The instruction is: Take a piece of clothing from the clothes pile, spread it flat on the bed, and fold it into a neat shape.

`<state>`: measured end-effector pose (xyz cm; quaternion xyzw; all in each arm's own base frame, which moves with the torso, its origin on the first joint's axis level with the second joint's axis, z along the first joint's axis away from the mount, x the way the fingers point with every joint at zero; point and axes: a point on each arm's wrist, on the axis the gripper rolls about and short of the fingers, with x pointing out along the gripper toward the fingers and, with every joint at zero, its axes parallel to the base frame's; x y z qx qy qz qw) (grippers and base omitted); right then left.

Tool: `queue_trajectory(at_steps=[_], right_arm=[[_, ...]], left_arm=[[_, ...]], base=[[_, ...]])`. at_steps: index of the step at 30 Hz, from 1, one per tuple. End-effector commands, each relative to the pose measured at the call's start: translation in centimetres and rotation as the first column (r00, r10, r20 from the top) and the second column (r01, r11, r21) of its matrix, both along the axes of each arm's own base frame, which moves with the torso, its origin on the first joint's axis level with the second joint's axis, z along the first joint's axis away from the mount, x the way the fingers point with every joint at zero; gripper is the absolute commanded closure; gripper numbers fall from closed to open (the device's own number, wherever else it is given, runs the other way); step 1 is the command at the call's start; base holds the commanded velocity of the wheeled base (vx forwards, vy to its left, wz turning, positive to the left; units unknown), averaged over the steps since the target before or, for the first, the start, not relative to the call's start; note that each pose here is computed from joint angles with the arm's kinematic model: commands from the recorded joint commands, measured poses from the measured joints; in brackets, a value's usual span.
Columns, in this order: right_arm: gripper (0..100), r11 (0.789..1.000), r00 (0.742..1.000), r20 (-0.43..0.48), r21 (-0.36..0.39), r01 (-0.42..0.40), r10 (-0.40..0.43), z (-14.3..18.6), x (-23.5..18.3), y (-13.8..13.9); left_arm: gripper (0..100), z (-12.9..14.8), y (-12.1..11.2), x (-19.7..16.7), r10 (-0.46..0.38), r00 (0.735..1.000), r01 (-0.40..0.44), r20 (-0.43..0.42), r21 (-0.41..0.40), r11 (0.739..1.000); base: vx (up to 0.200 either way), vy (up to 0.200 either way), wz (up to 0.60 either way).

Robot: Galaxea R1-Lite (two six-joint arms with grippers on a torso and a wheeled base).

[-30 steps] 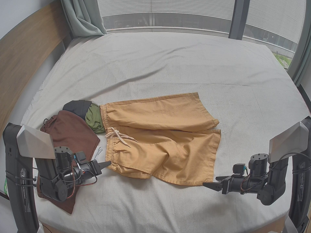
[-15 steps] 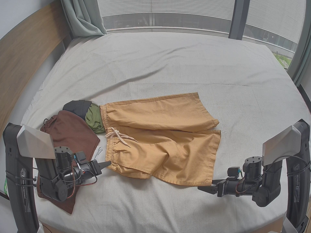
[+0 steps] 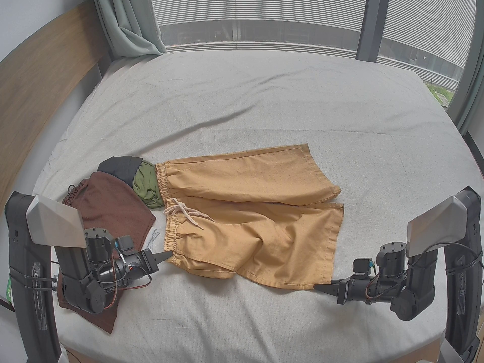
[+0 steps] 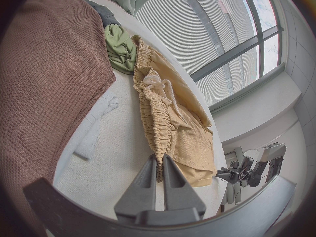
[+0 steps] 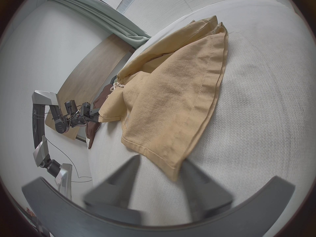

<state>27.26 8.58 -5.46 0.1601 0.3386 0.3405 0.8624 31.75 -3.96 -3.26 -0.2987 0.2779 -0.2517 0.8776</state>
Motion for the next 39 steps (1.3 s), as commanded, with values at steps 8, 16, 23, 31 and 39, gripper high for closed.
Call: queue_trajectory(at_steps=[8, 16, 23, 31, 39], right_arm=[[100, 1.000, 1.000, -0.002, -0.018, 0.012, -0.012, 0.0, -0.4, -0.7], [100, 0.999, 0.999, -0.009, -0.033, 0.042, -0.042, 0.7, -1.2, -2.1], [100, 0.997, 0.997, -0.016, -0.044, 0.070, -0.070, 1.1, -1.8, -3.1], [100, 0.995, 0.997, -0.025, -0.077, 0.071, -0.073, 1.0, -2.7, -4.0], [100, 0.995, 0.997, -0.043, -0.081, 0.060, -0.063, 1.0, -3.2, -3.8]], left_arm=[[100, -0.1, 0.1, 0.0, 0.002, 1.000, -0.002, -0.003, -0.001, 1.000], [100, 0.0, 0.5, -0.5, 0.008, 1.000, -0.008, -0.019, -0.001, 1.000], [100, 1.2, 1.8, -1.5, -0.004, 1.000, 0.004, -0.017, -0.029, 1.000], [100, 0.9, 3.2, -3.6, -0.036, 0.999, 0.036, -0.037, 0.009, 0.999], [100, 0.5, 3.4, -5.0, -0.057, 0.997, 0.060, -0.055, 0.060, 0.996]], base=[[0.000, 0.000, 0.00], [0.000, 0.000, 0.00], [0.000, 0.000, 0.00], [0.000, 0.000, 0.00], [0.000, 0.000, 0.00]])
